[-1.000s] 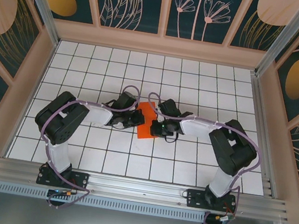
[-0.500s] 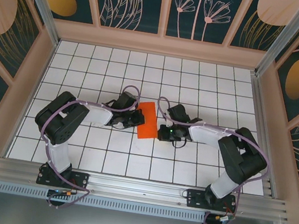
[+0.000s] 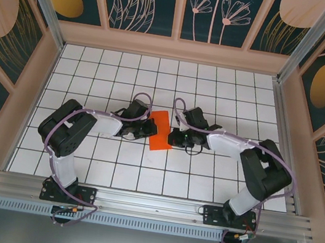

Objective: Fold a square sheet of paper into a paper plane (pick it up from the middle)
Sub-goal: Fold the triangle a second time at the center of the table.

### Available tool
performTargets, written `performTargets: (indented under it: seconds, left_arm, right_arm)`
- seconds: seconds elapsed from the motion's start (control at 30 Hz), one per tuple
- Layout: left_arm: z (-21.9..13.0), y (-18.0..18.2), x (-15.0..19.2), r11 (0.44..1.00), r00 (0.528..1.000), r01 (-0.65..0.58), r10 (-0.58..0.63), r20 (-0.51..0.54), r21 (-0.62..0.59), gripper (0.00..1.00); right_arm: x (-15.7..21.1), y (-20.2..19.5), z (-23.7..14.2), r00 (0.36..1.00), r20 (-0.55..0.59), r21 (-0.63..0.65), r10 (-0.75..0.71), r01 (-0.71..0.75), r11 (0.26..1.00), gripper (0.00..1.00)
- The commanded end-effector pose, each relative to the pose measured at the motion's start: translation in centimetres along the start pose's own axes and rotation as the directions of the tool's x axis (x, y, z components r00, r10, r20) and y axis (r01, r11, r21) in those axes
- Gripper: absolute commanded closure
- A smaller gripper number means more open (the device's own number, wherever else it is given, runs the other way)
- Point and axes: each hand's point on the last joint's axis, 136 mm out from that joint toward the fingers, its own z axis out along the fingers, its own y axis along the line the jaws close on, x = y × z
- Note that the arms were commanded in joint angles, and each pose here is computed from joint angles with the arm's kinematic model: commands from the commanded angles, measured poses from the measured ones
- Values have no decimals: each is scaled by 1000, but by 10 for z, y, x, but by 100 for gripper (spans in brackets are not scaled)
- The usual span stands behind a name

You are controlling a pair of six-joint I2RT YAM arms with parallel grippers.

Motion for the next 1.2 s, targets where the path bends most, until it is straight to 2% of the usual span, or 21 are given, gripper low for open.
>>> performTargets:
  seconds: [0.0,0.27,0.4,0.6,0.9,1.17]
  left_arm:
    - [5,54,25,982,997,22,-35,-65,-188,100]
    - [-3,4,-2,996,998,-60,59,-13,-63,100]
    - [-15,-31,-13,996,997,-66,64,42,57,88]
    - [-8,-47,5,991,998,-69,68,16,117,85]
    - [19,-32,27,994,995,-78,82,-64,71,83]
    - [18,11,20,991,997,-68,65,-31,-119,83]
  right_arm:
    - [-5,3,9,1000,-10,-25,4,-4,1000,100]
    - [23,-34,22,996,-80,80,29,-23,997,100]
    - [32,-42,26,993,-100,96,58,-48,994,100]
    - [32,-43,27,993,-98,101,67,-57,993,100]
    - [37,-47,30,991,-113,111,74,-61,992,100]
    - [60,-64,29,984,-159,160,86,-61,985,100]
